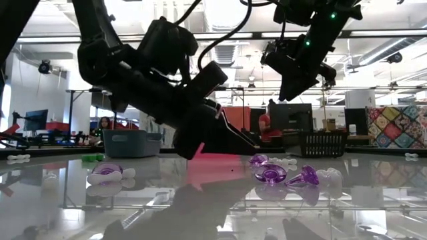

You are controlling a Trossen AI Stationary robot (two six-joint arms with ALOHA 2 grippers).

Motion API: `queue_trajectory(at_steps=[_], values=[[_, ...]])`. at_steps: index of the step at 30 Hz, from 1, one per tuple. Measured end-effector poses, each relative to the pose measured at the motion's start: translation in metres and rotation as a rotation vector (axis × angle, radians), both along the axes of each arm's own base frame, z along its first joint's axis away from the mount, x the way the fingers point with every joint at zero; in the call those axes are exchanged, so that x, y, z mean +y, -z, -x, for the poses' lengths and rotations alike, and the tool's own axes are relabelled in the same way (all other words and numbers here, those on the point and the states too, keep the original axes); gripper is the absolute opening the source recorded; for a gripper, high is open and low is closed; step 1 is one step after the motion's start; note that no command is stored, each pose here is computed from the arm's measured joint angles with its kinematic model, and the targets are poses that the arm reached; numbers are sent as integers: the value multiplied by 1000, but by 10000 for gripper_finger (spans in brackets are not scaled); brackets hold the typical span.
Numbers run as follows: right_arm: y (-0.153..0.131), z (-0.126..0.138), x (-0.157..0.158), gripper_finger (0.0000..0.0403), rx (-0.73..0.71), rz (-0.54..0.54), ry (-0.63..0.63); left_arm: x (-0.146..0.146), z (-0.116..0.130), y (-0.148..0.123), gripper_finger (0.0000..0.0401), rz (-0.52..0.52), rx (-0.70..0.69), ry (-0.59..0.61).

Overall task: Sort Halloween decoration
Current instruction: Put the purple witch hat toy into the blue bin

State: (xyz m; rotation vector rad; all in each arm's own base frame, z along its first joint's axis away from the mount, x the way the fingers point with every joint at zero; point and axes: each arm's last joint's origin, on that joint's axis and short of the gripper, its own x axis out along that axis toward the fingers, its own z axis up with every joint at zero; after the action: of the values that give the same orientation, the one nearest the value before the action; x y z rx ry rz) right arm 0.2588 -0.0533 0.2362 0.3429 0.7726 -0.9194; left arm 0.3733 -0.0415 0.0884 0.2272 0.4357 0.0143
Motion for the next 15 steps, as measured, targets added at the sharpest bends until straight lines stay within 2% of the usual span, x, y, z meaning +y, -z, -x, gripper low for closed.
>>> queue_trajectory(at_steps=[7,15], values=[[0,0,0,110,0,0,0,8,-2,3,148,8,-13,-25],[0,0,0,111,1,0,0,11,-2,3,119,9,-13,-33]])
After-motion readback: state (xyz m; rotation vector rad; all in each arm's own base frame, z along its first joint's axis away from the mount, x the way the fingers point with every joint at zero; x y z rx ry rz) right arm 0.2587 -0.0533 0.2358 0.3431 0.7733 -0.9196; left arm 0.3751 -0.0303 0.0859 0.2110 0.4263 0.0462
